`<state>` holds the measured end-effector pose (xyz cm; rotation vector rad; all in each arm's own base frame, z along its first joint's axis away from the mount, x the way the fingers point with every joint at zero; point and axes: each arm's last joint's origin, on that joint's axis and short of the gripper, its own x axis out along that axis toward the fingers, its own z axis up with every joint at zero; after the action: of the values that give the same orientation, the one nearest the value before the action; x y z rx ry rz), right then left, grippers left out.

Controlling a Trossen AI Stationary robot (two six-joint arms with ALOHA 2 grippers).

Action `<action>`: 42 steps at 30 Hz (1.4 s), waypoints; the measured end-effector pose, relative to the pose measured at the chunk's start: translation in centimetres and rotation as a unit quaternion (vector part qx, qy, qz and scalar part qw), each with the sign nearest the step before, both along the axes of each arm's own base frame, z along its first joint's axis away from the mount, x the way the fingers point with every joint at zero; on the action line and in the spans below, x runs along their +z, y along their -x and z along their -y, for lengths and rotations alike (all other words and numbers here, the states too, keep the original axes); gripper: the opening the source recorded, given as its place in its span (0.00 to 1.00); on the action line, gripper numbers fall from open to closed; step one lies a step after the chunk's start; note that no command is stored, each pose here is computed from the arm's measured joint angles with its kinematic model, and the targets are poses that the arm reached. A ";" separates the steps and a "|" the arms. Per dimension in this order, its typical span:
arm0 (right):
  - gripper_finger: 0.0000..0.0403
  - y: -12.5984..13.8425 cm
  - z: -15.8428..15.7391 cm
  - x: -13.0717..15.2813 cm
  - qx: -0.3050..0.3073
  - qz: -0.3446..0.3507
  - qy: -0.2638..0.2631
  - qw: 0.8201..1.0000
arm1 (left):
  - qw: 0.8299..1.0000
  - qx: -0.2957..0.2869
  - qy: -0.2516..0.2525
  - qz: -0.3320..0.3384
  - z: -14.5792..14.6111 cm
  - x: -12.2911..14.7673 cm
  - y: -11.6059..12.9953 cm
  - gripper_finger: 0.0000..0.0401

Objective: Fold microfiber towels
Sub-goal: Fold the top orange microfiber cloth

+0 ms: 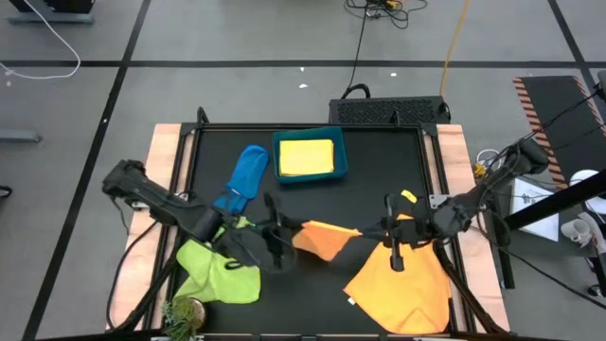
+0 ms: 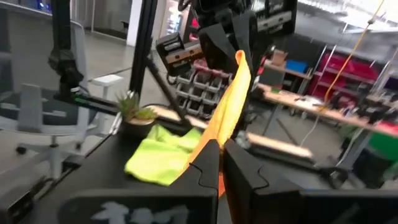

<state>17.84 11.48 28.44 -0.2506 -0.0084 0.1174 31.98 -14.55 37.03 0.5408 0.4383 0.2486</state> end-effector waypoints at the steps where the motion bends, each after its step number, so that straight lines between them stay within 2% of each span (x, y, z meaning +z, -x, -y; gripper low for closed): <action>1: 0.00 -0.1 0.0 0.8 -0.002 0.001 0.007 1.000 | 1.000 -0.002 0.001 0.006 -0.2 0.5 0.4 0.00; 5: 0.00 -0.9 0.3 3.6 -0.021 -0.014 0.032 0.999 | 1.000 0.005 0.008 0.027 -1.4 2.2 1.4 0.00; 10: 0.00 -1.7 0.2 6.0 -0.025 -0.031 0.035 0.999 | 0.999 0.009 0.020 0.041 -1.7 2.9 1.9 0.00; 16: 0.00 -2.1 -0.3 7.1 -0.019 -0.036 0.038 0.998 | 0.999 0.009 -0.008 0.052 -0.5 3.2 2.5 0.00; 21: 0.00 -2.1 -0.3 7.3 -0.021 -0.034 0.030 0.999 | 0.998 0.014 -0.006 0.059 -0.3 3.3 2.6 0.00; 24: 0.00 -2.2 -0.2 7.5 -0.037 -0.026 0.036 0.998 | 0.996 0.051 -0.019 0.071 -0.5 3.4 2.6 0.00; 29: 0.00 -2.7 1.5 7.5 -0.116 -0.031 0.054 0.991 | 0.992 0.094 -0.030 0.077 -2.6 3.6 1.6 0.00; 35: 0.00 -3.1 3.7 7.8 -0.163 -0.029 0.053 0.985 | 0.987 0.143 -0.026 0.076 -6.2 3.6 0.5 0.00; 42: 0.00 -2.1 7.0 9.2 -0.227 -0.001 0.045 0.973 | 0.981 0.174 -0.029 0.084 -9.7 4.0 -0.5 0.00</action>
<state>19.89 4.44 37.68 -0.3373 0.0554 -0.3386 32.49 -4.81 40.99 0.4933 0.3605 0.6403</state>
